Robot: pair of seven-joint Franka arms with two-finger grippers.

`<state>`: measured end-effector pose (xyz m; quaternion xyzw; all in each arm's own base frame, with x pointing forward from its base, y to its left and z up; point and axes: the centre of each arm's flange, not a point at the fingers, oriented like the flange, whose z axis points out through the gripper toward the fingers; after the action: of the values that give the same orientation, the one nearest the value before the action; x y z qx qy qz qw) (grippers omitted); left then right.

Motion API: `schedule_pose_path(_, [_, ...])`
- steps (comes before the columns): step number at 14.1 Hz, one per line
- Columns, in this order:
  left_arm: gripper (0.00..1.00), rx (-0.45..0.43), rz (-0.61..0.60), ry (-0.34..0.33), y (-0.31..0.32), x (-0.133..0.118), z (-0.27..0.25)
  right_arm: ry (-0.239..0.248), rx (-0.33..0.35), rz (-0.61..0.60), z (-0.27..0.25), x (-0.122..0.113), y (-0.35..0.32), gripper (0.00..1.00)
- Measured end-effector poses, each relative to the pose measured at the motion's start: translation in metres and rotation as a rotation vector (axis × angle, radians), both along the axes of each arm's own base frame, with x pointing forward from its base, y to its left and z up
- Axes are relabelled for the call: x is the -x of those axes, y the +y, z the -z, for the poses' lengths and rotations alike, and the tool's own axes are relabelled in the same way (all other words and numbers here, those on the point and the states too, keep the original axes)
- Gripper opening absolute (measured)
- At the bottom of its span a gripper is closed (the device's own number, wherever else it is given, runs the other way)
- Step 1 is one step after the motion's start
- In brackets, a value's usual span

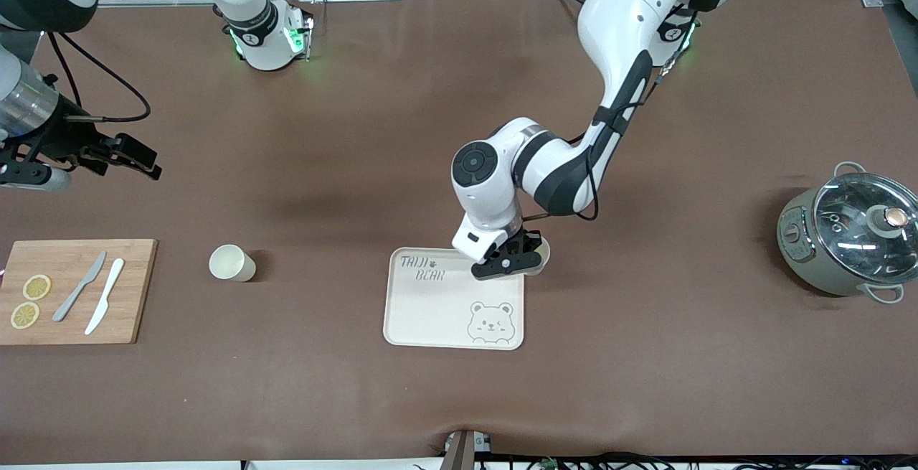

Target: Place white IKEA cup upright on tray with both arms

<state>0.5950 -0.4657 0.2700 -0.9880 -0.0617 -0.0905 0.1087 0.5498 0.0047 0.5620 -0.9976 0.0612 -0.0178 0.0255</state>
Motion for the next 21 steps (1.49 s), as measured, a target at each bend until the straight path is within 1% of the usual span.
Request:
schedule_pose_path(3, [0.05,0.008,-0.006,-0.008,-0.009,0.001,0.006,0.000,0.000,0.000,0.000,0.000,0.000,1.00])
schedule_pose_path(7, [0.05,0.039,0.006,-0.033,-0.020,0.002,0.011,0.001,0.000,0.000,0.000,0.000,0.000,1.00])
schedule_pose_path(13, [0.05,0.089,0.015,-0.073,-0.036,-0.010,0.022,0.002,0.000,0.000,0.001,0.000,0.000,1.00])
schedule_pose_path(16, [0.05,0.116,0.016,-0.078,-0.039,-0.011,0.029,0.003,0.000,0.000,0.002,0.000,0.000,1.00])
schedule_pose_path(21, [0.05,0.125,0.013,-0.070,-0.041,-0.011,0.035,0.009,0.000,0.000,0.004,0.001,0.000,1.00])
